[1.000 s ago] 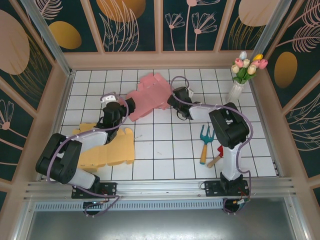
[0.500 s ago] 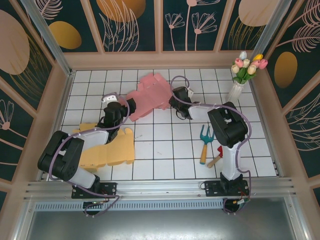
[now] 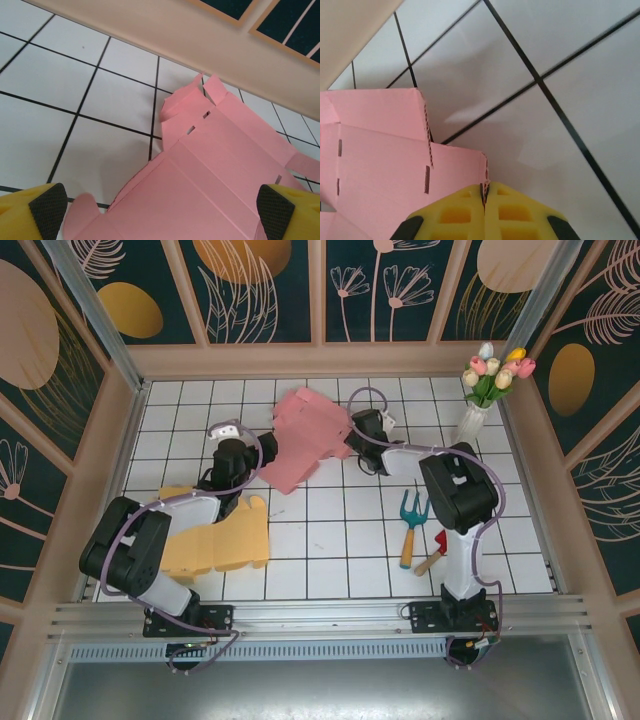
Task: Fold the paper box
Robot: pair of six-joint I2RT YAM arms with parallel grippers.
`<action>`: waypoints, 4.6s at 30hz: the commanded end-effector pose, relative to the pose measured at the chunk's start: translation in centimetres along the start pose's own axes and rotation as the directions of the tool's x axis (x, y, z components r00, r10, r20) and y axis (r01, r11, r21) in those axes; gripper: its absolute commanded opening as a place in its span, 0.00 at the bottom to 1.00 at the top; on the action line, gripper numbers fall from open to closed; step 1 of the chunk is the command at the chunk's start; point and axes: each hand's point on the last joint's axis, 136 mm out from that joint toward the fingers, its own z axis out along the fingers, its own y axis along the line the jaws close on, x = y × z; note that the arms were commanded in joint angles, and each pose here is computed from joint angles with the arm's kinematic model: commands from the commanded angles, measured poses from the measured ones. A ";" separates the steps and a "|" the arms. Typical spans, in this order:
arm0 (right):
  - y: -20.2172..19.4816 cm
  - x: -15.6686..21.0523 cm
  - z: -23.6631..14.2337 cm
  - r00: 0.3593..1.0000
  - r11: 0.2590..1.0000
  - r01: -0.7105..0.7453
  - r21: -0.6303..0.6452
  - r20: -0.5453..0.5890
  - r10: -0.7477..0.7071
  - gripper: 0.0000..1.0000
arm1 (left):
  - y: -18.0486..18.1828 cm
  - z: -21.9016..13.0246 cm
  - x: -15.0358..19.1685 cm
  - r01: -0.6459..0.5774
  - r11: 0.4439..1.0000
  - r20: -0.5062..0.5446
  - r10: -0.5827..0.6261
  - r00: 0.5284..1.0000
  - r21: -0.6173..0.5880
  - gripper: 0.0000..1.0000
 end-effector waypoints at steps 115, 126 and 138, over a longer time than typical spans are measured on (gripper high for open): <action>0.4 -1.1 -19.5 0.735 0.686 0.675 -0.271 0.164 -0.658 0.00 | -4.1 -2.6 10.9 -0.079 0.954 -0.319 0.174 0.932 0.290 0.58; 1.2 -1.7 -20.0 0.741 0.691 0.668 -0.276 0.160 -0.652 0.07 | -6.8 -3.3 9.0 -0.063 0.927 -0.277 0.174 0.945 0.369 0.00; 9.0 -9.8 -26.1 0.623 0.582 0.779 -0.232 0.392 -0.677 0.38 | -6.3 -6.2 5.2 -0.247 0.935 -0.087 0.277 0.957 0.256 0.00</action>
